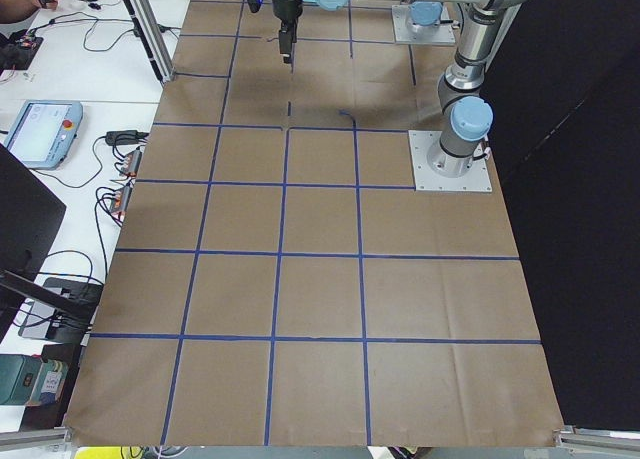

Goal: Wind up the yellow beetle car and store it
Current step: 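Grasp the yellow car with the right gripper and lift it into the blue bin, then open the right gripper to drop the car inside the bin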

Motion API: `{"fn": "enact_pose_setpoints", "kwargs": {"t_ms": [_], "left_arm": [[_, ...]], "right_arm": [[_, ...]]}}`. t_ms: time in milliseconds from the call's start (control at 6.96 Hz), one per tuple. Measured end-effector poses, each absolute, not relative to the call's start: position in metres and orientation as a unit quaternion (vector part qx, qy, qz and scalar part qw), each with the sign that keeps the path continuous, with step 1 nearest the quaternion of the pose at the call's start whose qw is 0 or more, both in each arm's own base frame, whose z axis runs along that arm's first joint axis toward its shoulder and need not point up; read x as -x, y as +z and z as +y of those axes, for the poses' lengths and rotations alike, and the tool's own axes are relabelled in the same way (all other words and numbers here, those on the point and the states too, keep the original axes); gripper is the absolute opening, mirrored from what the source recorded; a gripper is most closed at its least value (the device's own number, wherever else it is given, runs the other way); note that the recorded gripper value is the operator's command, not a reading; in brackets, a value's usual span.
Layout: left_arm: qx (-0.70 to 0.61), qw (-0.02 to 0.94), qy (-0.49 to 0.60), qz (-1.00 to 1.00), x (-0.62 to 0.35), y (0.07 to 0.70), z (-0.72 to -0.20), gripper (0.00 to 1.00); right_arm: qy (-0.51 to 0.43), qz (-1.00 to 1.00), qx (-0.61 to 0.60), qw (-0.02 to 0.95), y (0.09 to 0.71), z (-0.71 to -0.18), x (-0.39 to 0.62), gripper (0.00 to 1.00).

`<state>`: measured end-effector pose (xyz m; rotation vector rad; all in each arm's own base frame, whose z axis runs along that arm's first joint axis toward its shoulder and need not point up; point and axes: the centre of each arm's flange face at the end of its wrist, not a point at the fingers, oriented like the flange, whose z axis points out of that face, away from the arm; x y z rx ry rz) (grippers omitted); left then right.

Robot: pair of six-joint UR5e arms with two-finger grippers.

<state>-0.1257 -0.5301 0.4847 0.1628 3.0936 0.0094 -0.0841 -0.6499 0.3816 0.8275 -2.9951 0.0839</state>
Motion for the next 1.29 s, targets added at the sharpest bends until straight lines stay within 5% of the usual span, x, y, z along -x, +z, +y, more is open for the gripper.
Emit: {"fn": "enact_pose_setpoints", "kwargs": {"t_ms": [575,1149,1293], "left_arm": [[-0.053,0.021,0.002,0.998,0.126,0.485,-0.530,1.00],[-0.053,0.020,0.003,0.998,0.126,0.484,-0.531,1.00],[-0.053,0.019,0.003,0.998,0.126,0.484,-0.531,1.00]], "right_arm": [[0.034,-0.996,-0.075,0.015,0.367,-0.619,0.235,0.20],[0.030,-0.997,0.072,0.006,0.284,-0.603,0.260,0.22],[0.033,-0.997,0.073,0.007,0.264,-0.592,0.260,0.37]]}}
